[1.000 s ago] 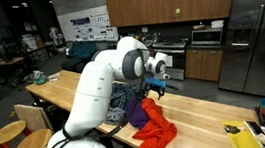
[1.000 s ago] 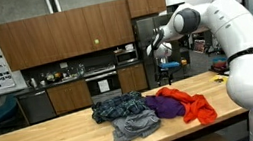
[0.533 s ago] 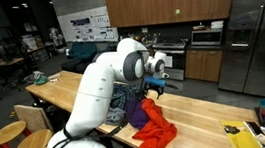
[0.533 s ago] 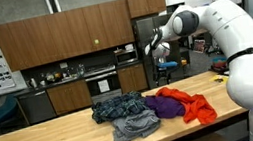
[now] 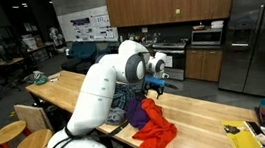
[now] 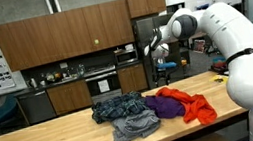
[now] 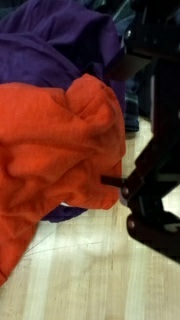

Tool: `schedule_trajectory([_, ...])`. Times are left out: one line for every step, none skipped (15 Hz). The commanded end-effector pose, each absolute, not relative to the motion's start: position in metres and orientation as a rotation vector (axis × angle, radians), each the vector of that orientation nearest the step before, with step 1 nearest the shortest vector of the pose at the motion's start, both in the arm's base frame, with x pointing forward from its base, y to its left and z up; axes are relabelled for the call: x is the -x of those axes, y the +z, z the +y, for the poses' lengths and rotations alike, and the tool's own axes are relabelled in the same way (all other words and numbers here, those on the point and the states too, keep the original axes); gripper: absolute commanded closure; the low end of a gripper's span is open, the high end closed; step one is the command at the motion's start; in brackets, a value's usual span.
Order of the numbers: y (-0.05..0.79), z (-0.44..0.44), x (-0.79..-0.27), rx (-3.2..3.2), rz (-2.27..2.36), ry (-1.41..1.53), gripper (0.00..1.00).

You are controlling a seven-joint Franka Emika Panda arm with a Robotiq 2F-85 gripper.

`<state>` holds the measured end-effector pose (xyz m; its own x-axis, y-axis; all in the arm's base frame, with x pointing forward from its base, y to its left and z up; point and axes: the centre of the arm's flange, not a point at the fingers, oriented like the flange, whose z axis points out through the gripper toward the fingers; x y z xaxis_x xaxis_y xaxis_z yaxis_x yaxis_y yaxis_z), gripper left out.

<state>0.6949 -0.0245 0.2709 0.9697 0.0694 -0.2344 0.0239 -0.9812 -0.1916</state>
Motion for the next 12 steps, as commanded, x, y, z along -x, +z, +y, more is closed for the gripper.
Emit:
schedule_trajectory([0.2736,-0.0182,-0.7088,2.939,-0.068,0.391,0.06])
schedule_trajectory([0.2731,-0.0167,-0.7109,2.940,-0.070,0.395,0.07])
schedule_trajectory([0.2724,-0.0145,-0.7112,2.940,-0.072,0.400,0.08])
schedule_trajectory([0.2719,-0.0136,-0.7125,2.941,-0.073,0.403,0.10])
schedule_trajectory([0.2715,-0.0121,-0.7133,2.942,-0.073,0.406,0.11])
schedule_trajectory([0.2717,-0.0110,-0.7139,2.941,-0.073,0.406,0.12])
schedule_trajectory([0.2721,-0.0104,-0.7142,2.938,-0.073,0.408,0.13])
schedule_trajectory([0.2718,-0.0101,-0.7149,2.936,-0.074,0.411,0.15])
schedule_trajectory([0.2713,-0.0100,-0.7152,2.938,-0.074,0.413,0.14])
schedule_trajectory([0.2709,-0.0099,-0.7156,2.938,-0.073,0.414,0.15])
schedule_trajectory([0.2705,-0.0098,-0.7162,2.938,-0.072,0.416,0.14])
schedule_trajectory([0.2703,-0.0102,-0.7171,2.937,-0.071,0.417,0.14])
